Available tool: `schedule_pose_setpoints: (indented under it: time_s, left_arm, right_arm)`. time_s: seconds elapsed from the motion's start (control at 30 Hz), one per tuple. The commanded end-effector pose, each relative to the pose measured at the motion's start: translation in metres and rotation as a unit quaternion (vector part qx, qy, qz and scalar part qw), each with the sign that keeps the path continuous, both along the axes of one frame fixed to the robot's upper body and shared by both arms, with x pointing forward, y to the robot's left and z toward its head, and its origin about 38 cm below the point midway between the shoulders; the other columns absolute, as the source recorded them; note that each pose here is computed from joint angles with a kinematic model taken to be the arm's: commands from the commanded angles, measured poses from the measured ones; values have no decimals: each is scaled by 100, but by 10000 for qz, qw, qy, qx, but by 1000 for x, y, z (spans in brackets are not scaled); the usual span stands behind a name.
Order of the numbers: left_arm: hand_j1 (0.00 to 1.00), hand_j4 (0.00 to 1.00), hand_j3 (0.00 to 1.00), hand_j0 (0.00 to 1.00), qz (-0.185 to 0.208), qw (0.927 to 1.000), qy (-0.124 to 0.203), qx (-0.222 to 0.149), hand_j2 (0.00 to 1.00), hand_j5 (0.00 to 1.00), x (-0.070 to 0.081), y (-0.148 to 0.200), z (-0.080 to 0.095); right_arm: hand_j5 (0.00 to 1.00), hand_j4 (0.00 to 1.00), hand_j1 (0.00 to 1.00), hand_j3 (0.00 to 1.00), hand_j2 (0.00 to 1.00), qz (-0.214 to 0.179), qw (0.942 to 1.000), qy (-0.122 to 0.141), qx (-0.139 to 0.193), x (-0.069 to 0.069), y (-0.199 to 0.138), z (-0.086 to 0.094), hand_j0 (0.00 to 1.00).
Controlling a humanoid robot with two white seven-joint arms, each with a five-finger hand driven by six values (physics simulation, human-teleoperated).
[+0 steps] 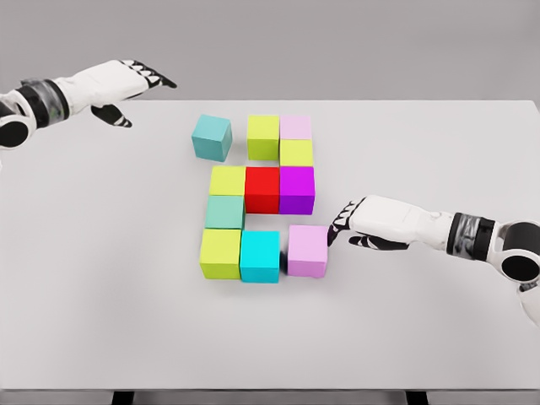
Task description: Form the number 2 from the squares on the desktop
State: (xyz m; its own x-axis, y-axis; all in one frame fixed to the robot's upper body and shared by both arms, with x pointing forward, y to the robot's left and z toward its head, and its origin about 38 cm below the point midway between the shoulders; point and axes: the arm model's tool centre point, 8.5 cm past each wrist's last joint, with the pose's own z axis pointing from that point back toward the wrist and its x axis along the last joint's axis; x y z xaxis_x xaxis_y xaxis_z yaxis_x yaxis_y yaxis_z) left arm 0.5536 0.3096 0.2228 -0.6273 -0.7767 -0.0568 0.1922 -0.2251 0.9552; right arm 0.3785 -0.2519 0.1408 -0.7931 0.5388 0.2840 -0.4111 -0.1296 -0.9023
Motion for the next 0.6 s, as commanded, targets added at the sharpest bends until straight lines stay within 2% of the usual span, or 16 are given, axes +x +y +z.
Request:
schedule_pose_setpoints:
  time_s: [0.0,0.07,0.2,0.33,0.57]
  left_arm:
    - [92,92,92,92,-122,9999,-105,-33,92,92,-2,-6,8]
    - [92,92,92,92,-244,9997,-86,32,92,92,-13,-4,1]
    - [93,93,93,93,-423,9991,-35,96,93,93,-26,-5,-6]
    - [94,94,94,94,-444,9989,-20,127,94,94,-29,-2,-7]
    - [96,96,96,96,-425,9984,204,316,96,96,-34,5,-23]
  right_arm:
    - [56,56,56,56,56,-15,10000,12,29,0,0,1,56]
    - [56,56,56,56,56,-41,10000,-7,27,4,-2,3,56]
    - [56,56,56,56,56,-38,10000,-4,31,4,-1,2,56]
    - [56,56,56,56,56,34,10000,39,12,2,3,-1,56]
    - [56,56,56,56,56,91,10000,29,-2,0,6,-1,56]
